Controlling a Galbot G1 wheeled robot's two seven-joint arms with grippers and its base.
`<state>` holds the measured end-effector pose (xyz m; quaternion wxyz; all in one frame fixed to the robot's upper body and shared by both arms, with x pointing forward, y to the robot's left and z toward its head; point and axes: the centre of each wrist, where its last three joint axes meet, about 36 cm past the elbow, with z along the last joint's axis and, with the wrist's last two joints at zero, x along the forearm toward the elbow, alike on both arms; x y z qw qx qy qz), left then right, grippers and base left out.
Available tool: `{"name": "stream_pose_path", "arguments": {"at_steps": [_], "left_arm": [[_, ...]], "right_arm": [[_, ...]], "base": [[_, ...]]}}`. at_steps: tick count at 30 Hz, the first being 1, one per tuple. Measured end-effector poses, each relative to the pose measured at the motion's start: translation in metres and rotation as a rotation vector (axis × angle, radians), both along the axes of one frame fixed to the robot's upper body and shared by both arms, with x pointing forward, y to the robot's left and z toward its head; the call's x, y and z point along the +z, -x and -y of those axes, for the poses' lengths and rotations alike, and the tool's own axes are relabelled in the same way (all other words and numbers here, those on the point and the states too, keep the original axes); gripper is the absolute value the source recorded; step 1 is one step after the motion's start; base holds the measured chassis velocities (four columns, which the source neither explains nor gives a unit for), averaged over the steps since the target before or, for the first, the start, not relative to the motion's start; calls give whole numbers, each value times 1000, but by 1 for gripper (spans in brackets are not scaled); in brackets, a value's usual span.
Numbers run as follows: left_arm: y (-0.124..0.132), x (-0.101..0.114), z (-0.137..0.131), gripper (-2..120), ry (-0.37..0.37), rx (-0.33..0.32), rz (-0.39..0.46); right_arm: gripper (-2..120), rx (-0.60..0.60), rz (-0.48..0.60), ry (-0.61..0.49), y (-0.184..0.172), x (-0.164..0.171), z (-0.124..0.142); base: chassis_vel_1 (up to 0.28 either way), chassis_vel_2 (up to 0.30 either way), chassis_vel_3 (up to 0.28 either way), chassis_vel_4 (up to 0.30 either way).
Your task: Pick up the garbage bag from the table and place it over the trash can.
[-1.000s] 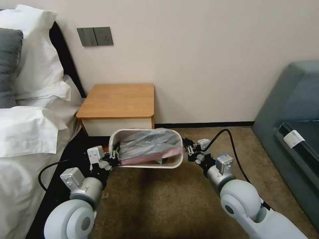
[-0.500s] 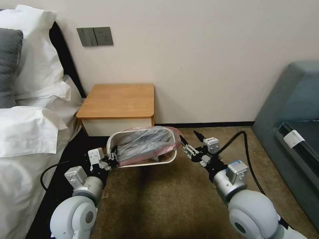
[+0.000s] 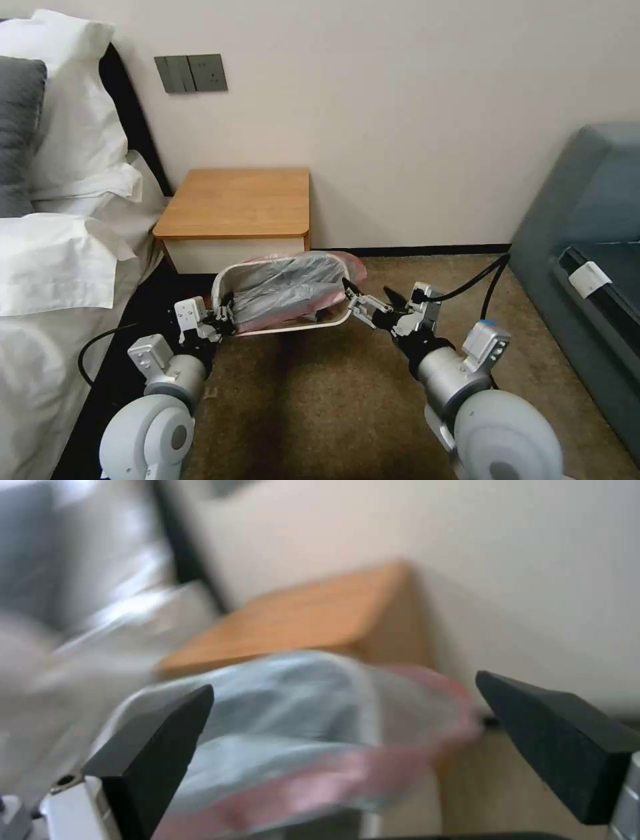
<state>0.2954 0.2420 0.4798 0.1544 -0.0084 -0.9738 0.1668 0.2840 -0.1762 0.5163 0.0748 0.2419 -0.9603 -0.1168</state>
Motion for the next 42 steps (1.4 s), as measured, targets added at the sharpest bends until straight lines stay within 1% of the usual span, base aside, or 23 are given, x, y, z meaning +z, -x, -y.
{"name": "stream_pose_path", "arguments": {"at_steps": [1,2,3,4,6,7,8,10,11,12,15,16,18,19,20,23,29,31,32,35,36,38,42], "left_arm": [[0,0,0,3,0,0,0],[0,0,0,3,-1,-2,0],[0,0,1,3,-1,-5,-1],[0,0,1,3,-1,-5,-1],[0,0,2,3,-8,-11,-4],[1,0,2,3,-13,-13,-4],[1,0,2,3,-13,-13,-4],[2,1,2,3,-25,-20,-5],[3,1,2,3,-31,-22,-5],[3,1,2,3,-31,-22,-5],[2,1,4,3,-51,-25,-4],[2,1,4,3,-51,-25,-4],[1,0,5,3,-60,-24,-5],[0,0,5,3,-63,-23,-6],[0,0,5,3,-63,-23,-6],[-1,-2,6,3,-70,-21,-10],[0,-3,6,3,-84,-22,-11],[1,-1,6,3,-94,-24,-5],[1,-1,6,3,-94,-24,-5],[4,0,7,3,-106,-24,-3],[4,0,7,3,-106,-24,-3],[6,1,7,3,-107,-24,-1],[6,3,7,3,-108,-23,5]], "right_arm": [[100,58,36,41,-2,0,4],[100,155,96,123,-9,0,12],[100,221,141,197,-17,0,18],[100,221,141,197,-17,0,18],[100,331,232,358,-36,-1,31],[100,361,262,421,-45,-1,36],[100,361,262,421,-45,-1,36],[100,419,322,569,-70,2,52],[100,430,337,617,-78,3,58],[100,430,337,617,-78,3,58],[100,482,389,756,-103,10,75],[100,482,389,756,-103,10,75],[100,546,401,809,-114,19,84],[100,575,400,813,-116,23,86],[100,575,400,813,-116,23,86],[100,650,382,800,-117,25,87],[98,687,373,780,-118,23,81],[94,695,374,787,-123,23,77],[94,695,374,787,-123,23,77],[80,708,379,799,-129,25,71],[80,708,379,799,-129,25,71],[76,718,382,804,-131,26,67],[74,733,384,812,-131,26,65]], "base": [[0,0,0,0],[0,0,0,0],[0,0,0,0],[0,0,0,0],[0,0,0,0],[0,0,0,0],[0,0,0,0],[0,0,0,0],[0,0,0,0],[0,0,0,0],[0,0,0,0],[0,0,0,0],[0,0,0,0],[0,0,0,0],[0,0,0,0],[0,0,0,0],[0,0,0,0],[0,0,0,0],[0,0,0,0],[0,0,0,0],[0,0,0,0],[0,0,0,0],[0,0,0,0]]}}
